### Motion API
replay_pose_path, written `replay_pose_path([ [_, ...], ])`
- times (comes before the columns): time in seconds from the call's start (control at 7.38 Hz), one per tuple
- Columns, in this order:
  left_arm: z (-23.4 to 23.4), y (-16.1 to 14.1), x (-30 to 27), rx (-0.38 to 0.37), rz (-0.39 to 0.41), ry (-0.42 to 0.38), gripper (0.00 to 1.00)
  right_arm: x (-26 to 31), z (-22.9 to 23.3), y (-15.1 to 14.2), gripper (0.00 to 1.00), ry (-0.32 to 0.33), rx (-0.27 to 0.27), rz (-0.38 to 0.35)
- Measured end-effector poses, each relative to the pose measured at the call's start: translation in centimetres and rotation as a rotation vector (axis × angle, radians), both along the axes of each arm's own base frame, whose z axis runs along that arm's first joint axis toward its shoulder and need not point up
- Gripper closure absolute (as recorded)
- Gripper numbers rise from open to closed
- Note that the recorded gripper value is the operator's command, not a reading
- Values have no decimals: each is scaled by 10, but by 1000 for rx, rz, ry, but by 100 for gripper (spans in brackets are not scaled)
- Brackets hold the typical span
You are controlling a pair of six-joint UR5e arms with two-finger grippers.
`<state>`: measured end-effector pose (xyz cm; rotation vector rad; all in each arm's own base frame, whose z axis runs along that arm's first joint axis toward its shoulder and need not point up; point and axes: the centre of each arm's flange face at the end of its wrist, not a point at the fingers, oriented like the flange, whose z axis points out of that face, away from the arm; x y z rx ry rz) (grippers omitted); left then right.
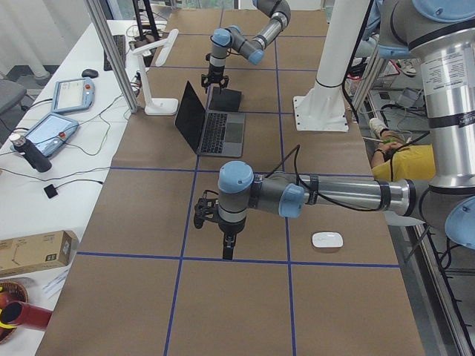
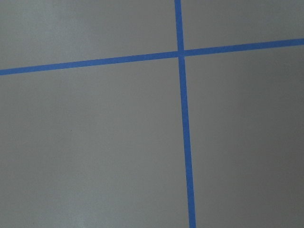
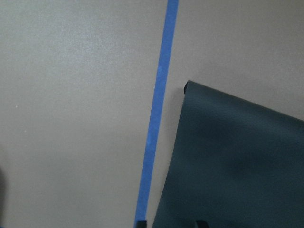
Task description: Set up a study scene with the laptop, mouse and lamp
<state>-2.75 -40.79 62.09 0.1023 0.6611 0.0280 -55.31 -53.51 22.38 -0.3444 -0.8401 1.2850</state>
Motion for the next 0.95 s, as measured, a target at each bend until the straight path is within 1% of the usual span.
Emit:
replay_pose_path([
  [0.14, -2, -1, 0, 4, 0, 0, 0, 7, 4, 1, 0, 15, 51, -42],
  [0.27, -5, -2, 0, 13, 0, 2, 0, 22, 16, 2, 0, 37, 115, -94],
  [0.54, -14, -7, 1, 38, 2, 5, 0, 72, 48, 14, 0, 95, 286, -237],
  [0.68, -18, -11, 2, 49, 5, 9, 0, 103, 59, 21, 0, 129, 359, -305],
  [0.95, -27, -9, 5, 65, 16, 43, 0, 172, 75, 26, 0, 205, 484, -504],
])
